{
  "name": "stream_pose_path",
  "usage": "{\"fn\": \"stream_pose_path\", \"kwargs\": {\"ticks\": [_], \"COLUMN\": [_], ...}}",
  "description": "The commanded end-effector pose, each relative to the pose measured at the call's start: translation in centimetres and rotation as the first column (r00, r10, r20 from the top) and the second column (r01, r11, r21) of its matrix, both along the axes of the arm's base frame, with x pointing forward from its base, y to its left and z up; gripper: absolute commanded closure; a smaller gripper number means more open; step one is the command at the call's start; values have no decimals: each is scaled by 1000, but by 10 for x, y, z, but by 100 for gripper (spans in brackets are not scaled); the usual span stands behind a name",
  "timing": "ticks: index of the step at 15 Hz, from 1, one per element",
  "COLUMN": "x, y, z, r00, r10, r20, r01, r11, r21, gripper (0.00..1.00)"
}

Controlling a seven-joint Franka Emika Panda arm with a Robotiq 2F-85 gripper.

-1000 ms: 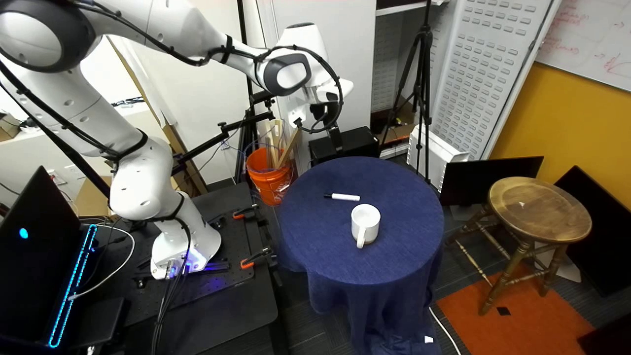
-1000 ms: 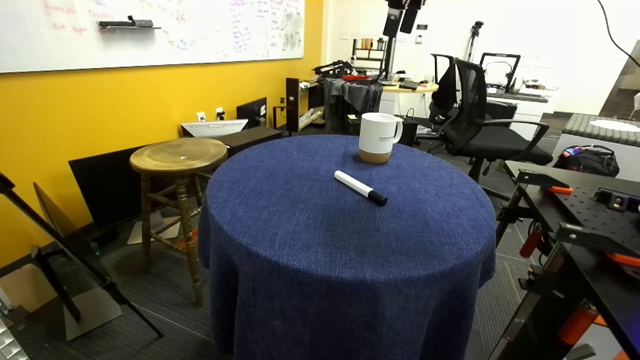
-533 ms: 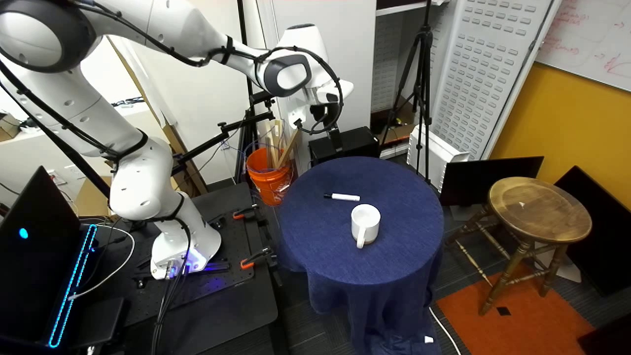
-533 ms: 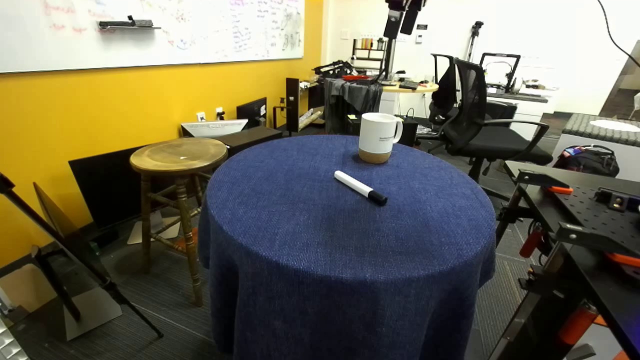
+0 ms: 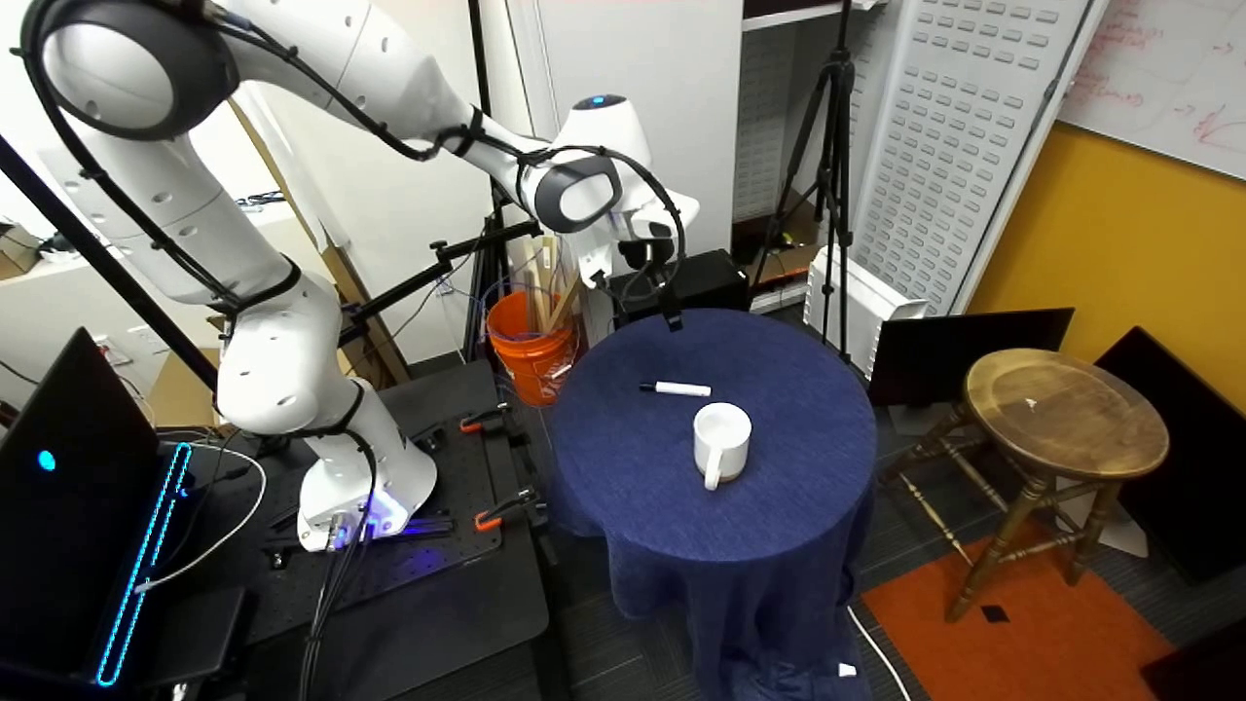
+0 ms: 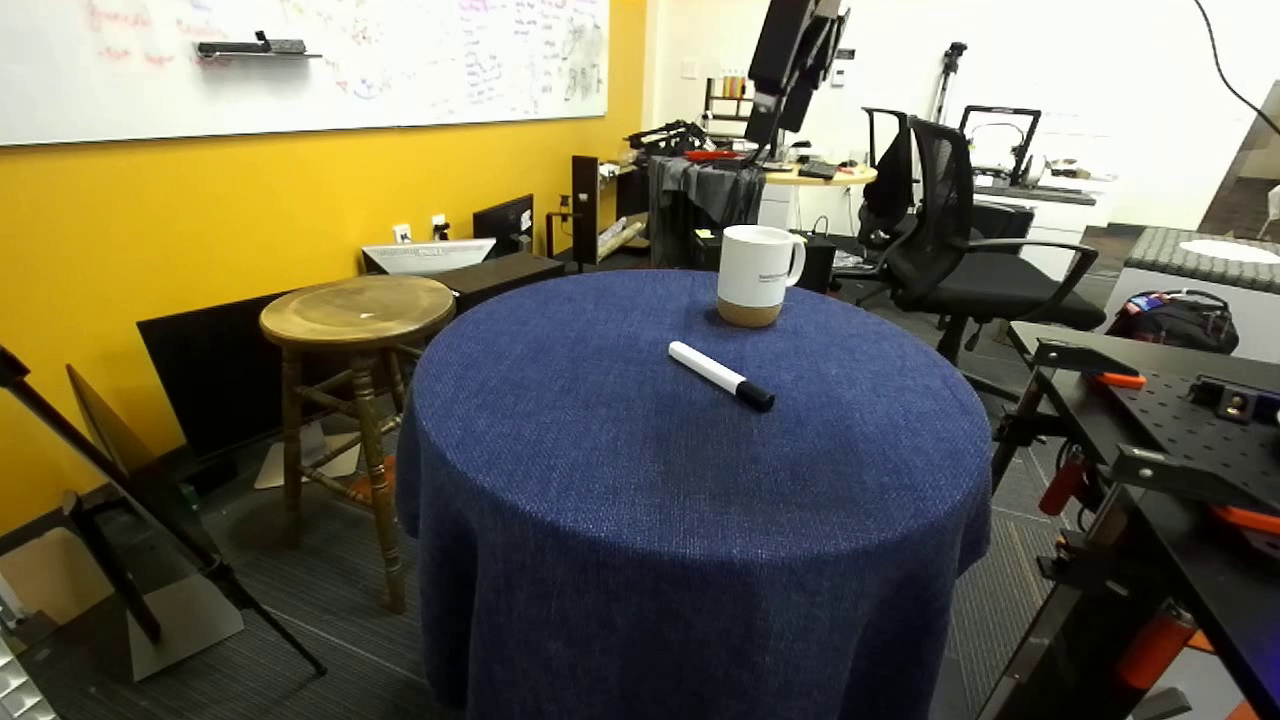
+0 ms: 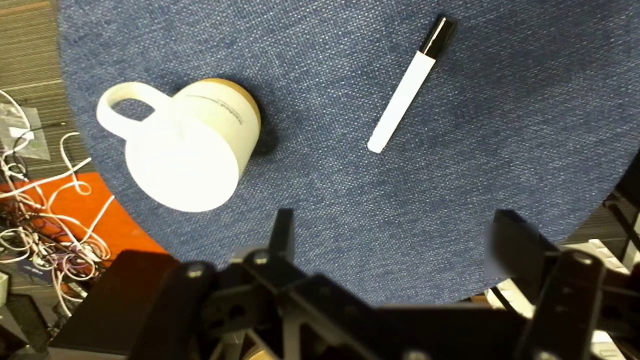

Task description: Pick up the marker and put it in the cup

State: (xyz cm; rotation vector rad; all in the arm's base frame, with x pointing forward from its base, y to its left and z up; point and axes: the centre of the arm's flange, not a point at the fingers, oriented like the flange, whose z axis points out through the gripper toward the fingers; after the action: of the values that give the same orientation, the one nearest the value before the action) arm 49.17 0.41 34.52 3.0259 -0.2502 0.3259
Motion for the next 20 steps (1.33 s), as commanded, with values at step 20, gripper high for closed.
{"fn": "stream_pose_path", "kwargs": {"ticks": [20], "x": [41], "y": [29], "z": [-151], "r00": [956], "r10": [-278], "r20": [-90], "r01": [287], "r11": [950], "r21": [123], "gripper": [0]}}
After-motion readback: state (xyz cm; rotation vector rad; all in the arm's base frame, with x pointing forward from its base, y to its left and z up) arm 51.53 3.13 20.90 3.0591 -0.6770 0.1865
